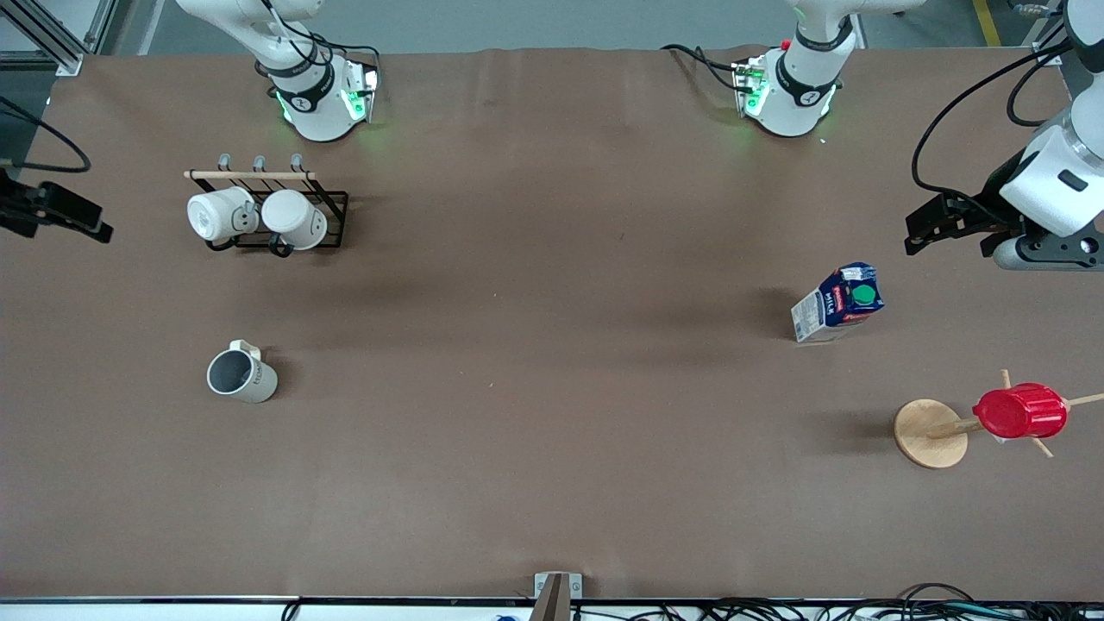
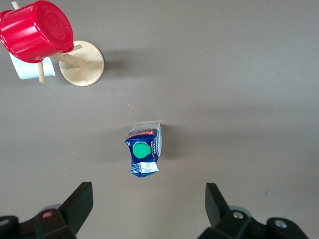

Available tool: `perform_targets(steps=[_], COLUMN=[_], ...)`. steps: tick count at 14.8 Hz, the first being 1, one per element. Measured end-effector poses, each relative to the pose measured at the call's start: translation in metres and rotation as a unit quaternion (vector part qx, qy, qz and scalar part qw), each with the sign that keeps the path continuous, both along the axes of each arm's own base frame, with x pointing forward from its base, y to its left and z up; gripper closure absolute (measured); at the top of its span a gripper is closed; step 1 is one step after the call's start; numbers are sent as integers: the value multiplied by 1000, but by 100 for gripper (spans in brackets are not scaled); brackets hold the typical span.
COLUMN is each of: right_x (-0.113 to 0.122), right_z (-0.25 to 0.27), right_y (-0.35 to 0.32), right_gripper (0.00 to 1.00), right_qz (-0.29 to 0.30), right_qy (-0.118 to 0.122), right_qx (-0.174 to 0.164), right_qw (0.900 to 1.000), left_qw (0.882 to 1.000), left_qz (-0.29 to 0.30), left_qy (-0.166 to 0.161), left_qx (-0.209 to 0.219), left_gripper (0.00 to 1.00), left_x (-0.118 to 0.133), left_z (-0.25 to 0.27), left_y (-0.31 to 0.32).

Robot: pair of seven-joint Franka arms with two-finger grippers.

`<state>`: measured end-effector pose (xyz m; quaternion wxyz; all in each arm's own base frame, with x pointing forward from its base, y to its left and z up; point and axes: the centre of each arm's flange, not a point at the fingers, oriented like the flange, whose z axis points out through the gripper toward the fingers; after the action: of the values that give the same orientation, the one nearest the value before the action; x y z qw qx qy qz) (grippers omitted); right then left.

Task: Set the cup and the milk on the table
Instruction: 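Reach the right gripper to the white mug while the left gripper reaches the milk, then grasp the white mug with the right gripper while the left gripper grasps the milk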

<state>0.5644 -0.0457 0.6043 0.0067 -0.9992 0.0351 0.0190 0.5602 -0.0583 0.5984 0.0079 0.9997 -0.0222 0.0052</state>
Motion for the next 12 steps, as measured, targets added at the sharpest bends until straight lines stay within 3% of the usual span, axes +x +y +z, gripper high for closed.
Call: perform_targets(steps=[3, 6, 8, 12], right_x=[22, 34, 42, 54], right_z=[-83, -169, -215, -290], right_y=[4, 11, 10, 3], right_gripper=[0, 0, 0, 0], right_qz=[13, 36, 58, 87], right_qy=[-15, -11, -7, -26], right_qx=[-2, -4, -6, -20], right_qw=[1000, 999, 998, 996], left_qw=[1000, 1000, 1000, 999], left_qz=[0, 10, 13, 27], left_qy=[11, 18, 24, 20], left_qx=[1, 2, 2, 2], left_gripper=[0, 1, 2, 2], left_x=[2, 4, 3, -4], left_z=[-20, -58, -90, -148], left_y=[0, 11, 23, 51])
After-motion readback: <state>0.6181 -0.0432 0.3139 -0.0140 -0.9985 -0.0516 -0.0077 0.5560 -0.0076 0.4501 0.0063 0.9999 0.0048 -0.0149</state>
